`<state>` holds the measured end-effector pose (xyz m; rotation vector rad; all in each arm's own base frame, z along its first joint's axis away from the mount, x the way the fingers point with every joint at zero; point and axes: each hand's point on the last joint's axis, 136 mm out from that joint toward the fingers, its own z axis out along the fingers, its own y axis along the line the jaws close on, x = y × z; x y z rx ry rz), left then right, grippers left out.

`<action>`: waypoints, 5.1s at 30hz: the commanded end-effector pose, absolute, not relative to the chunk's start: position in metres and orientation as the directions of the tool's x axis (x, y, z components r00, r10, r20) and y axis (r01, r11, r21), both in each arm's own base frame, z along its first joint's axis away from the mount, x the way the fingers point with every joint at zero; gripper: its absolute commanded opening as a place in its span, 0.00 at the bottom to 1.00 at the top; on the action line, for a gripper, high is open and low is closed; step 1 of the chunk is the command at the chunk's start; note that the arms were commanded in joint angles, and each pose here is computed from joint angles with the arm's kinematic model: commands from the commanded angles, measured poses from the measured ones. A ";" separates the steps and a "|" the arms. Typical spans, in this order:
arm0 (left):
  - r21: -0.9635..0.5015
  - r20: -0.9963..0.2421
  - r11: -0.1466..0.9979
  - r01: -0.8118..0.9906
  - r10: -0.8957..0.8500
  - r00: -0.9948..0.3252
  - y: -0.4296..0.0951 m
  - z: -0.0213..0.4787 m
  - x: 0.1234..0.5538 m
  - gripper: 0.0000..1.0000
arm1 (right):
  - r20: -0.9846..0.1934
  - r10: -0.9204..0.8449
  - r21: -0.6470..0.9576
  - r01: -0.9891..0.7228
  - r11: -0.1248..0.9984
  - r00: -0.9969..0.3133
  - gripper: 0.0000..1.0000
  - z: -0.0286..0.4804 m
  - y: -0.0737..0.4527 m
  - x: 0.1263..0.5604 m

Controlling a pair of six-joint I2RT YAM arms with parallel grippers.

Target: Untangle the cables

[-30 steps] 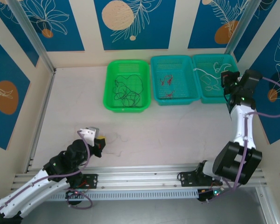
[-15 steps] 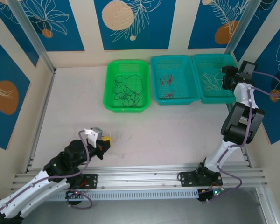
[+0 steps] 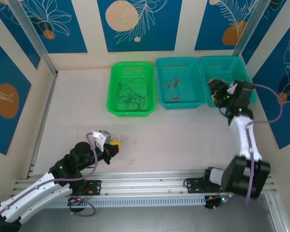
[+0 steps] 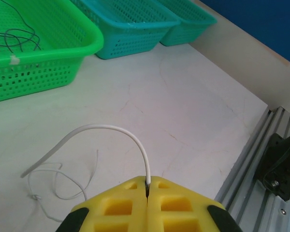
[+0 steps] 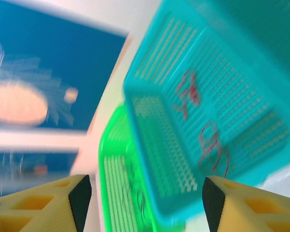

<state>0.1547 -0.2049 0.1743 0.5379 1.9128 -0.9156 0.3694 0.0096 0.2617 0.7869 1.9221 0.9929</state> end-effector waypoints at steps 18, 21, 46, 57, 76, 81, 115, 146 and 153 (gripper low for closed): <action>-0.277 -0.955 0.404 0.872 -0.017 -0.296 -0.265 0.293 0.159 0.00 | -1.000 -0.011 -0.001 -0.954 0.300 -0.002 1.00 0.254 0.275 0.149; -0.270 -0.958 0.394 0.879 -0.021 -0.285 -0.269 0.299 0.160 0.00 | -1.000 -0.017 0.013 -0.969 0.247 -0.018 1.00 0.246 0.296 0.149; -0.232 -0.972 0.491 0.840 -0.093 -0.214 -0.246 0.317 0.168 0.33 | -0.994 0.058 0.103 -0.938 0.330 -0.088 0.00 0.238 0.377 0.196; -0.172 -0.985 0.302 0.938 -0.069 -0.159 -0.247 0.322 0.124 0.74 | -0.943 0.292 0.298 -0.789 0.537 -0.157 0.00 0.296 0.294 0.272; -0.131 -0.984 0.442 0.887 0.051 -0.170 -0.236 0.282 0.143 0.94 | -0.893 0.421 0.398 -0.161 0.903 0.156 0.00 0.384 -0.025 0.438; -0.108 -0.979 0.461 0.881 0.105 -0.175 -0.242 0.265 0.152 1.00 | -0.886 0.453 0.451 -0.045 0.892 0.098 0.00 0.357 -0.076 0.485; 0.142 -0.947 0.978 -0.150 0.089 -0.309 -0.025 0.167 0.316 1.00 | -0.930 0.183 0.194 -0.001 0.981 -0.318 1.00 0.155 0.008 0.316; 0.080 -0.932 0.997 -0.013 0.070 -0.356 -0.011 0.089 0.393 1.00 | -0.924 0.085 0.110 -0.046 0.993 -0.373 0.99 0.093 0.019 0.397; 0.081 -0.931 0.997 0.003 0.077 -0.357 -0.013 0.090 0.394 1.00 | -0.924 0.085 0.111 -0.048 0.993 -0.372 0.99 0.094 0.019 0.397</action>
